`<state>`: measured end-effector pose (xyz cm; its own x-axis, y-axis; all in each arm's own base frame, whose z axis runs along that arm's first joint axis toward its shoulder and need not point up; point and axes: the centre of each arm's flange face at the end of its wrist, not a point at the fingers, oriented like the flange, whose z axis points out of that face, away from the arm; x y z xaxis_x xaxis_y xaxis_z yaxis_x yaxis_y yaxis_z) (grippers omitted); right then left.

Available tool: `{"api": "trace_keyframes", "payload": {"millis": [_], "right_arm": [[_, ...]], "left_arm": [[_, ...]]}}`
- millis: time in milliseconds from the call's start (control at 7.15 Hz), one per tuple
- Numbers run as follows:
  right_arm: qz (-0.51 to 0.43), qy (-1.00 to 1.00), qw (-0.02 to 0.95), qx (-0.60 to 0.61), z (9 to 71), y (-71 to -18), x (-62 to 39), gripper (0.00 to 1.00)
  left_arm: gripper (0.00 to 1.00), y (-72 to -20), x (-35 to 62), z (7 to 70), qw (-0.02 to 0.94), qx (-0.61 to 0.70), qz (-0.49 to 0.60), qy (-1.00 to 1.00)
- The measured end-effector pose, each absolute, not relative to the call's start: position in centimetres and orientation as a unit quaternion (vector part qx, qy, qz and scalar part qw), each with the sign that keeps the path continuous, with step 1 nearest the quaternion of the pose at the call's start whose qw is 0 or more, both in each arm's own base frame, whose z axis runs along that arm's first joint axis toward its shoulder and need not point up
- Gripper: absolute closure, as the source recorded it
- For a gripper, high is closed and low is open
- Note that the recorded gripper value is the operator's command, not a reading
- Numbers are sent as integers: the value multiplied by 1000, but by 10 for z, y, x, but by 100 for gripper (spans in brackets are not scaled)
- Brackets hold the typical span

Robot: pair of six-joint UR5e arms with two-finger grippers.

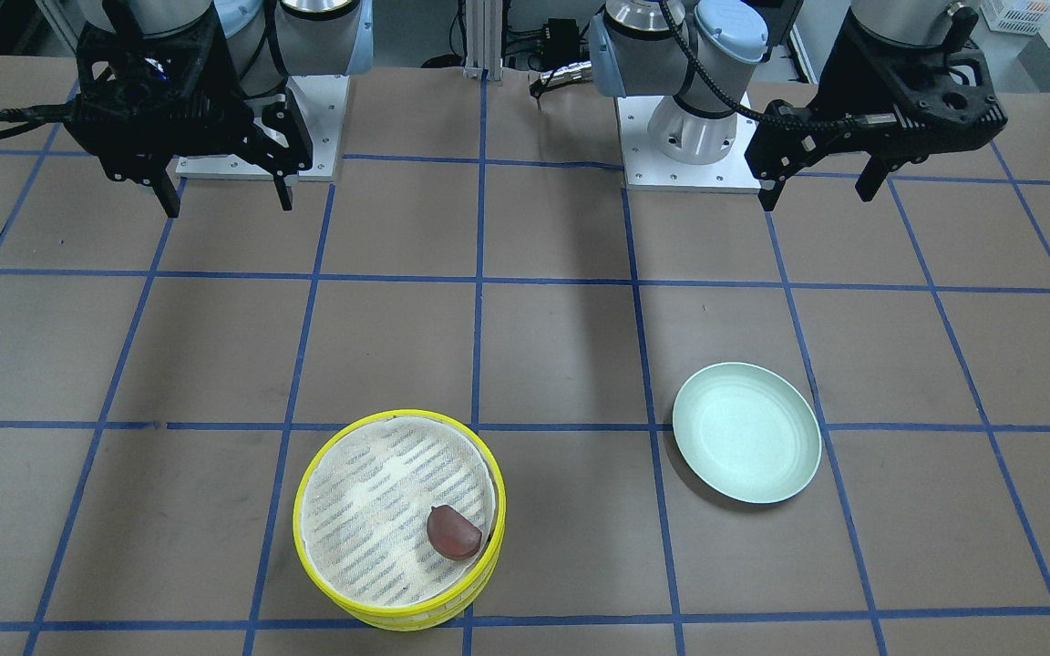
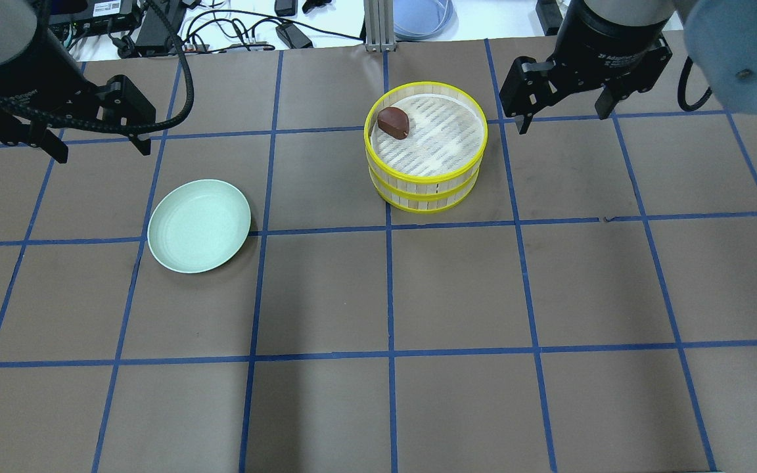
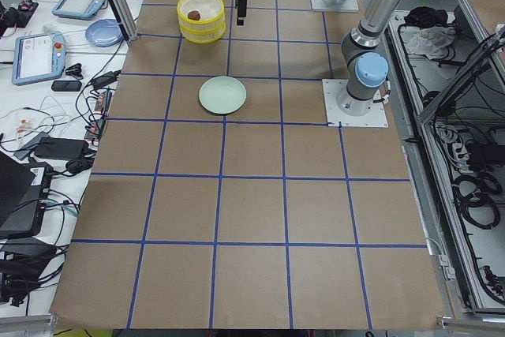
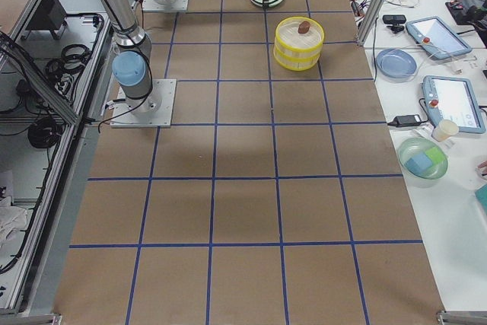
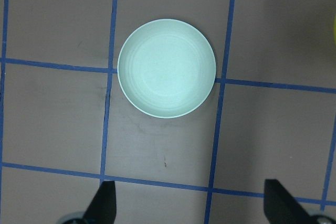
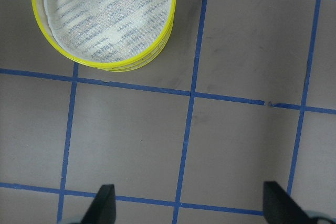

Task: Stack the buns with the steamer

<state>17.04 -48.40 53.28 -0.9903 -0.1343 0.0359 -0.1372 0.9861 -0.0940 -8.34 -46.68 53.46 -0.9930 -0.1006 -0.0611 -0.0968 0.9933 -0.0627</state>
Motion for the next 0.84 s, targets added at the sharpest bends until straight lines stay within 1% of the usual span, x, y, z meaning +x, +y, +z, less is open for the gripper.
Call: {"api": "trace_keyframes", "payload": {"millis": [420,839], "right_arm": [[48,-996,15,68,532,-484,170,0],[53,-996,15,68,534,-484,170,0]], "left_arm": [[0,-469,-104,524,-9,-15,-22,1000],[0,-464,-110,521,-11,-8,-20,1000]]}}
